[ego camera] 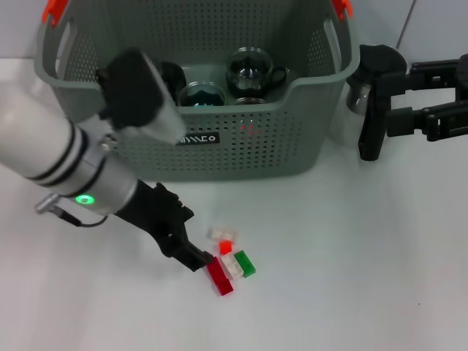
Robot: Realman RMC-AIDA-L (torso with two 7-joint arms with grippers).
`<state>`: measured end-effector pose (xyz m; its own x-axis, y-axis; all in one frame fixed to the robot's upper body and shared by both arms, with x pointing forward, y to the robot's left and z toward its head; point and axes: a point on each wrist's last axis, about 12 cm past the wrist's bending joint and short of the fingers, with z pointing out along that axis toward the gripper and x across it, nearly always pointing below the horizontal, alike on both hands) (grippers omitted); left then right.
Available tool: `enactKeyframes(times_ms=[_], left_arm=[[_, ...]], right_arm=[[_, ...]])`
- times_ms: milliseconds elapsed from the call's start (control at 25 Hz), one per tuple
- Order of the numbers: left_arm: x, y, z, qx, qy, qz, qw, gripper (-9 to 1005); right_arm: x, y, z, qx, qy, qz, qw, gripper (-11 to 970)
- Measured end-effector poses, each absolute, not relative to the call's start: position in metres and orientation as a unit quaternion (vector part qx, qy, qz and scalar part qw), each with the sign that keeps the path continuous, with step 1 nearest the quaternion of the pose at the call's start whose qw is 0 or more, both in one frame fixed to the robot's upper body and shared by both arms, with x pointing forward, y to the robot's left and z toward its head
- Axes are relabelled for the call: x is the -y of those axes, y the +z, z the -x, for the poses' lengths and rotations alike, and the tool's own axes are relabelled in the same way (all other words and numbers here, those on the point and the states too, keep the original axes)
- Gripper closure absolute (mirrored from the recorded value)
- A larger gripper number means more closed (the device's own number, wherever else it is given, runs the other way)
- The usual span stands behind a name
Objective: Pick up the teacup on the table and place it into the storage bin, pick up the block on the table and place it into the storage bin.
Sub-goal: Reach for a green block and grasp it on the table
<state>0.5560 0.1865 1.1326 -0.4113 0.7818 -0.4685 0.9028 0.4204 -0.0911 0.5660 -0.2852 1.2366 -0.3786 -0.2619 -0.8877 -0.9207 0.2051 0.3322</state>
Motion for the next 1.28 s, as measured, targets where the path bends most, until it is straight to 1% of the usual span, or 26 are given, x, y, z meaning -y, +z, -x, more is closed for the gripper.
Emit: enactKeyframes(times_ms=[200,320,400,560,720,880,1000,1120,1280], left_arm=[[-0.209,1.152,-0.547,-0.806,-0.248,-0.494,0.214,108],[-0.235,1.163,-0.537,-0.767,-0.339,-0.475,0.268,109],[-0.253,1.164,-0.53,-0.738,-0.392,-0.452,0.312,110],[-0.273,1.157,-0.52,-0.687,-0.457,-0.42,0.377,112],[-0.281,1.151,-0.51,-0.66,-0.473,-0.404,0.421,112],[-0.291,1.146,-0.5,-0.644,-0.484,-0.371,0.463,107],[-0.294,1.139,-0.49,-0.63,-0.483,-0.362,0.488,104],[-0.293,1.134,-0.485,-0.619,-0.477,-0.376,0.499,100],[-0.287,1.128,-0.485,-0.622,-0.478,-0.396,0.477,104]], right_arm=[[0.285,1.237,-0.566,-0.689,0.462,0.43,0.356,59],[0.286,1.237,-0.566,-0.689,0.462,0.432,0.355,60],[0.286,1.235,-0.565,-0.688,0.461,0.435,0.354,61],[0.285,1.23,-0.563,-0.694,0.457,0.443,0.337,64],[0.28,1.222,-0.562,-0.707,0.444,0.46,0.302,65],[0.274,1.214,-0.562,-0.718,0.429,0.476,0.272,65],[0.266,1.206,-0.561,-0.719,0.421,0.49,0.255,64],[0.258,1.201,-0.563,-0.723,0.408,0.502,0.243,64],[0.246,1.193,-0.571,-0.736,0.388,0.509,0.22,64]])
